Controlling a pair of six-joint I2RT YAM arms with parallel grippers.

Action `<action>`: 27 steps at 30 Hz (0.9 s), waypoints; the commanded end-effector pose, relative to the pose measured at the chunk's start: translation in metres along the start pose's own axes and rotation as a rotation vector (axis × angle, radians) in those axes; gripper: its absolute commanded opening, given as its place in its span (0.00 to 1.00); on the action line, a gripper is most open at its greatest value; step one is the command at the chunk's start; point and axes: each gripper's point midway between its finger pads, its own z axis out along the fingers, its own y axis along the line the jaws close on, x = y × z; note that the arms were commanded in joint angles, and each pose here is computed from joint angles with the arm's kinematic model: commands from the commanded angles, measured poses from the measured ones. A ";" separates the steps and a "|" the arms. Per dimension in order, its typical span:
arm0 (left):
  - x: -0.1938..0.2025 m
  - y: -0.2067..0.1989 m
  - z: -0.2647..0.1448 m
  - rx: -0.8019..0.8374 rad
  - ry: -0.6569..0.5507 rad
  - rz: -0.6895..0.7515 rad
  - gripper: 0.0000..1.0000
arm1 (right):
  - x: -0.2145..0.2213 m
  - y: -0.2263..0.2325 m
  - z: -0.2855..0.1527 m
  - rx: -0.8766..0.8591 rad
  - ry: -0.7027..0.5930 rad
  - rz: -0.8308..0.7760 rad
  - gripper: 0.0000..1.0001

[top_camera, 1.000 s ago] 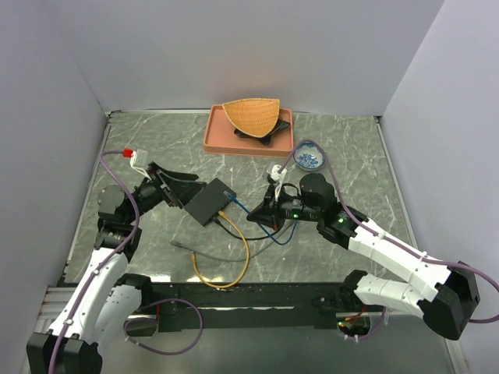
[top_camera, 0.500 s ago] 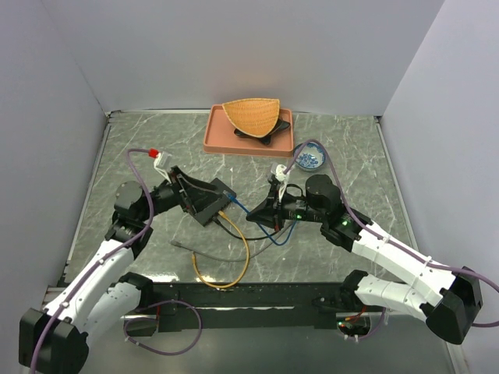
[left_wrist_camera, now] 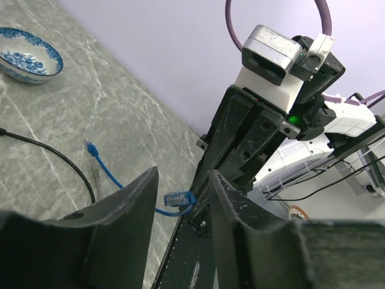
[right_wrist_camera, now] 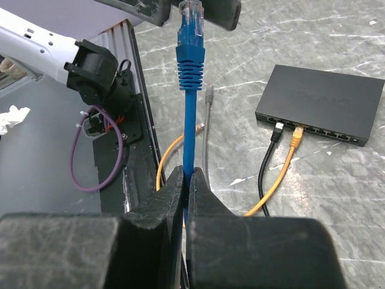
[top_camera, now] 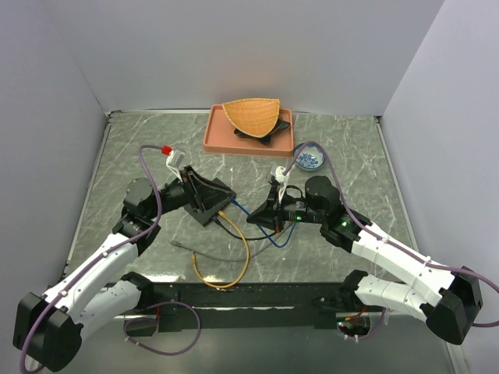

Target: Insert the plug into the switch port

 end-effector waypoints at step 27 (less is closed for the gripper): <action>-0.018 -0.004 0.011 -0.062 -0.020 0.090 0.36 | -0.022 0.002 -0.009 0.025 -0.101 -0.038 0.00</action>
